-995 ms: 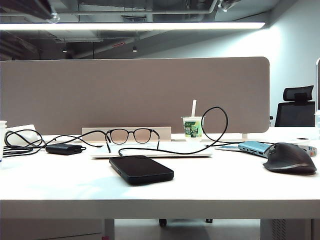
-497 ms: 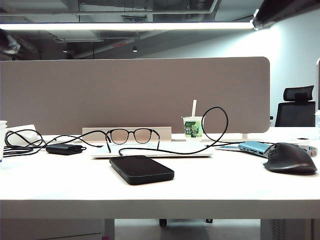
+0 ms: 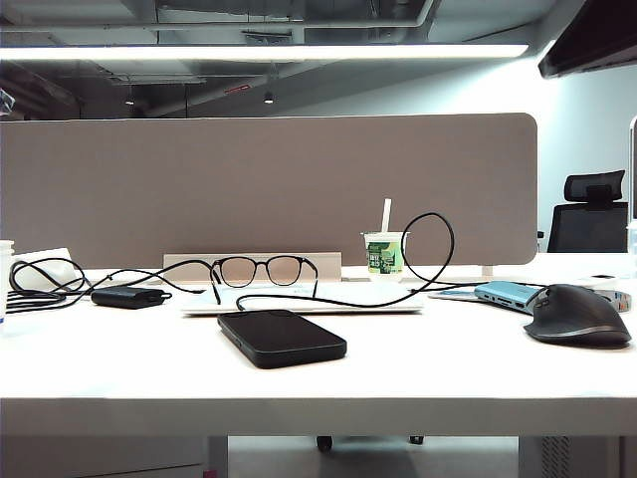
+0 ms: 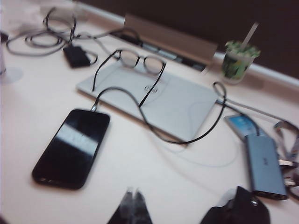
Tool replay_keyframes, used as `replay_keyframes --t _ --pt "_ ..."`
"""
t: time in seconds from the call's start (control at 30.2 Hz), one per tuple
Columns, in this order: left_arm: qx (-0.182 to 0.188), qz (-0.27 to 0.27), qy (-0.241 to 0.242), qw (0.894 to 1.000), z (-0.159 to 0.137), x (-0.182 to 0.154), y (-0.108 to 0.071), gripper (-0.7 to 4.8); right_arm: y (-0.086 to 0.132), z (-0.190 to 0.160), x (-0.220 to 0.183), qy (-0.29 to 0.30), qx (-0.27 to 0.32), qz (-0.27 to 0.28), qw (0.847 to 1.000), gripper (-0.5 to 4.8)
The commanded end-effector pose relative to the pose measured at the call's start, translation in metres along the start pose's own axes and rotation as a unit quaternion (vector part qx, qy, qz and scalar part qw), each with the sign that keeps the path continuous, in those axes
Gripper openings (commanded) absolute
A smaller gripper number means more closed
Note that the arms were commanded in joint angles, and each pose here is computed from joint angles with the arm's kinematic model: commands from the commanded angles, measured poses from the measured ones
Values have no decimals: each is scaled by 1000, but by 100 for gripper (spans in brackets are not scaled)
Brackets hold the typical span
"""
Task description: Pick up the black phone, pick up the charger plug, insert the charger plug into the phone's charging port, and finally place the connected phone back on the desk.
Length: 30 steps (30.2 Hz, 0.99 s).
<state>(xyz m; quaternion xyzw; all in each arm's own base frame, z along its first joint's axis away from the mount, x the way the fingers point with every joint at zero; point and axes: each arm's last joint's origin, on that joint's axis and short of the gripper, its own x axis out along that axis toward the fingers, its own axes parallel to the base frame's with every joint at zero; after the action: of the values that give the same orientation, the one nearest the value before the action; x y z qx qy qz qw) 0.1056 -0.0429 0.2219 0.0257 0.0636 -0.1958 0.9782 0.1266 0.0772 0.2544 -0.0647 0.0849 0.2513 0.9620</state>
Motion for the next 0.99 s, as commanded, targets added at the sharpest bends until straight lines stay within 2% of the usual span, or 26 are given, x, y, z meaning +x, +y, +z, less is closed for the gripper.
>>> replay_keyframes --t 0.03,0.13,0.27,0.5,0.76,0.99 --pt "5 -8 -8 1000 -3 2 -1 -5 -2 -8 0 -6 12 -42 999 33" --pt "5 -8 -6 1000 -8 3 -1 -5 -1 -12 0 0 11 -42 999 46" --pt "4 -7 -36 999 -11 4 -1 -5 -1 -12 0 -1 11 -41 999 45" --pt "-9 -5 -53 999 -20 7 -1 -5 -1 -12 0 0 11 -41 999 45" --pt "-35 -6 -52 998 -31 9 -1 -5 -1 -12 0 0 11 -41 999 45" --pt "-37 19 -113 993 -20 5 1 -5 -1 -12 0 0 11 -41 999 45"
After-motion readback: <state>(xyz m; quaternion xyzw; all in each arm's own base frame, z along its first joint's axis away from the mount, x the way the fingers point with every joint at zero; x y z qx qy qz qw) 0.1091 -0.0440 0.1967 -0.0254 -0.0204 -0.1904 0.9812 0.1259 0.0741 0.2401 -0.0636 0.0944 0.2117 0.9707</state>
